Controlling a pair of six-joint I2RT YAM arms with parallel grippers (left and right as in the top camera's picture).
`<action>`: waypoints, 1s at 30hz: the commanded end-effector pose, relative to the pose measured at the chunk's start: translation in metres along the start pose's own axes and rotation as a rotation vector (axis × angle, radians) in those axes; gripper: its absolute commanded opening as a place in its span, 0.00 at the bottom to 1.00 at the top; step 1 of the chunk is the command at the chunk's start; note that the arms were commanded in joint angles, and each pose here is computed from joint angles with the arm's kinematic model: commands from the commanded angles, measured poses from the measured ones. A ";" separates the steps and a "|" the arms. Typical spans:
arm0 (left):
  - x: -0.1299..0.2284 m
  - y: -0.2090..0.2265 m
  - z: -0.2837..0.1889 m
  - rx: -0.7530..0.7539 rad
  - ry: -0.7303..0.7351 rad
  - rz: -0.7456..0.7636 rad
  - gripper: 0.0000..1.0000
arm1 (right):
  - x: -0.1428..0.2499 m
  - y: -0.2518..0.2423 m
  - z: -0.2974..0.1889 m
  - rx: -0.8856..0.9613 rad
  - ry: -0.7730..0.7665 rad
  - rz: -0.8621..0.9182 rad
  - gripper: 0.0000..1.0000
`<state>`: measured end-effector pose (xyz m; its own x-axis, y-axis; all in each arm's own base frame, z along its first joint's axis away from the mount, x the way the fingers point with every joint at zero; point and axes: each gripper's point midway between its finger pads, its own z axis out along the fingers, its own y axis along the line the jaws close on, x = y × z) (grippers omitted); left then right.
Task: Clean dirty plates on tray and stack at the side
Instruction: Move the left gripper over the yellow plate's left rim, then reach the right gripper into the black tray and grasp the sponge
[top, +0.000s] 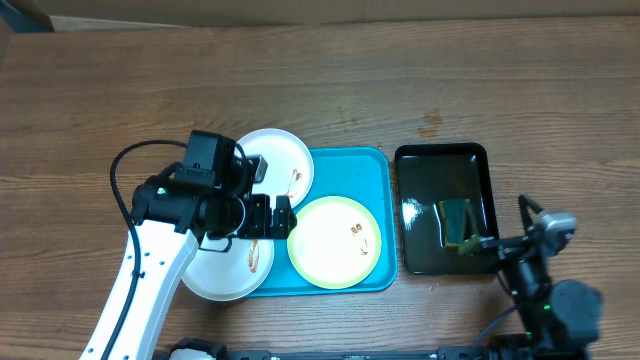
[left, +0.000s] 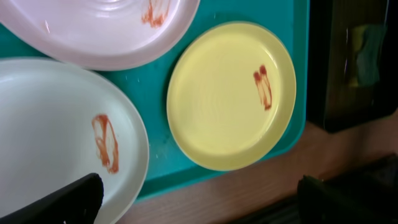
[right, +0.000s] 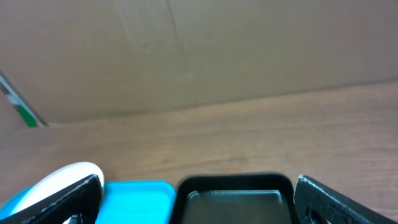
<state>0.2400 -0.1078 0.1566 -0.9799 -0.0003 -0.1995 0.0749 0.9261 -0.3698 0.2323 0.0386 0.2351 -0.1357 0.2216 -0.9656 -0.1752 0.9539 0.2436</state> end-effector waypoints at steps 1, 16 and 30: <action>-0.011 0.004 0.001 -0.028 -0.050 -0.010 1.00 | -0.052 0.014 0.000 0.000 0.032 0.047 1.00; 0.014 0.007 0.048 -0.140 0.007 -0.074 0.68 | -0.021 0.002 0.030 0.257 1.021 0.207 0.81; 0.016 0.021 0.114 -0.238 0.070 -0.079 0.41 | 0.111 -0.034 0.031 0.381 1.310 0.261 0.92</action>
<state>0.2495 -0.1351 0.0567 -0.9883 -0.0484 -0.1447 -0.0196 0.9808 -0.1942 0.2575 0.0398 0.1422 -0.9658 0.2438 -0.0885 0.2258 0.9581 0.1760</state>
